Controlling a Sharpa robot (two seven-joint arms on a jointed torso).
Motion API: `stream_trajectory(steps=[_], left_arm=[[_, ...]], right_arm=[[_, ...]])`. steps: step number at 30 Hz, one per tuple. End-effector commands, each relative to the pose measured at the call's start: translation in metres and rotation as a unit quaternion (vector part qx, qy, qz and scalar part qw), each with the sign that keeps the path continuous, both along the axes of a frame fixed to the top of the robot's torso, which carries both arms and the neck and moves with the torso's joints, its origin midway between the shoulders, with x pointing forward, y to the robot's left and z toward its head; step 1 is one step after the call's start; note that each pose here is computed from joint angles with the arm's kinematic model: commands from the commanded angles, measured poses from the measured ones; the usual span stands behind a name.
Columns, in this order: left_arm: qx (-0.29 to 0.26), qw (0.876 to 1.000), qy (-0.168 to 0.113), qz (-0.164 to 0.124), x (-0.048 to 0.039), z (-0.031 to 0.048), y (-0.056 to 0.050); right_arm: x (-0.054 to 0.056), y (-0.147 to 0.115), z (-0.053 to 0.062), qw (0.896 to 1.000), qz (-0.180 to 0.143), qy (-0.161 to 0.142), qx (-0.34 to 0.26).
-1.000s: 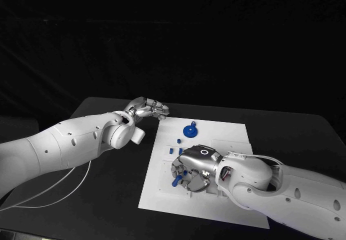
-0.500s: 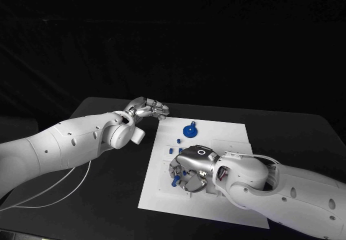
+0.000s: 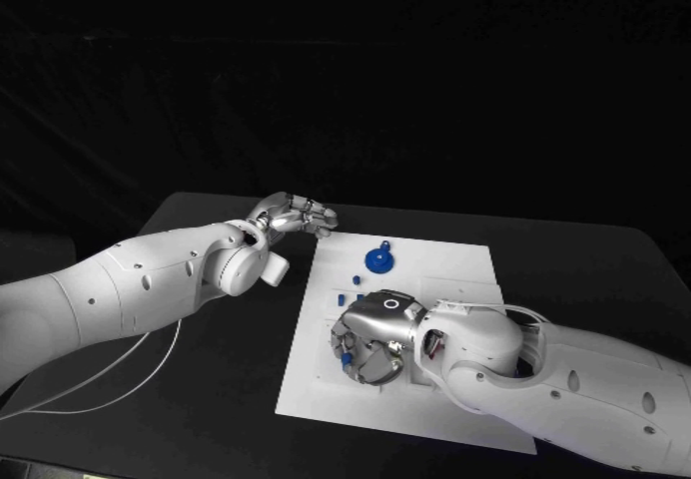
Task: Assemble the parts on the task board
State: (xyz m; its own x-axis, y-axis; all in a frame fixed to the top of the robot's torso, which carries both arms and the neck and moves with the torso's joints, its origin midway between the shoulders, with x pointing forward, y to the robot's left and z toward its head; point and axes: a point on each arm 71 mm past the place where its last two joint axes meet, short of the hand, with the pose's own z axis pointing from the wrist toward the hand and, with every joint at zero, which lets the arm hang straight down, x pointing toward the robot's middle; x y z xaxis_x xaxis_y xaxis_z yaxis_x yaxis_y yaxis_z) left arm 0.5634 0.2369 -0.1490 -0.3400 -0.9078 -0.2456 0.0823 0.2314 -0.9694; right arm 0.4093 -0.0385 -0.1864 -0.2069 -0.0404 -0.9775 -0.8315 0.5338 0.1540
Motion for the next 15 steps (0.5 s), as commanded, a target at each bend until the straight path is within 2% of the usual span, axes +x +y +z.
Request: stream_trajectory(steps=[1,15], left_arm=[[-0.006,1.0,-0.001,-0.008,-0.0005,0.001,-0.0021],[-0.005,1.0,0.001,-0.008,-0.0008,0.0008,-0.0013]], right_arm=[[-0.0038,0.0024,-0.0053,1.0,0.012,0.011,-0.019],[-0.001,-0.0012,-0.0026,1.0,0.002,0.007,0.007]])
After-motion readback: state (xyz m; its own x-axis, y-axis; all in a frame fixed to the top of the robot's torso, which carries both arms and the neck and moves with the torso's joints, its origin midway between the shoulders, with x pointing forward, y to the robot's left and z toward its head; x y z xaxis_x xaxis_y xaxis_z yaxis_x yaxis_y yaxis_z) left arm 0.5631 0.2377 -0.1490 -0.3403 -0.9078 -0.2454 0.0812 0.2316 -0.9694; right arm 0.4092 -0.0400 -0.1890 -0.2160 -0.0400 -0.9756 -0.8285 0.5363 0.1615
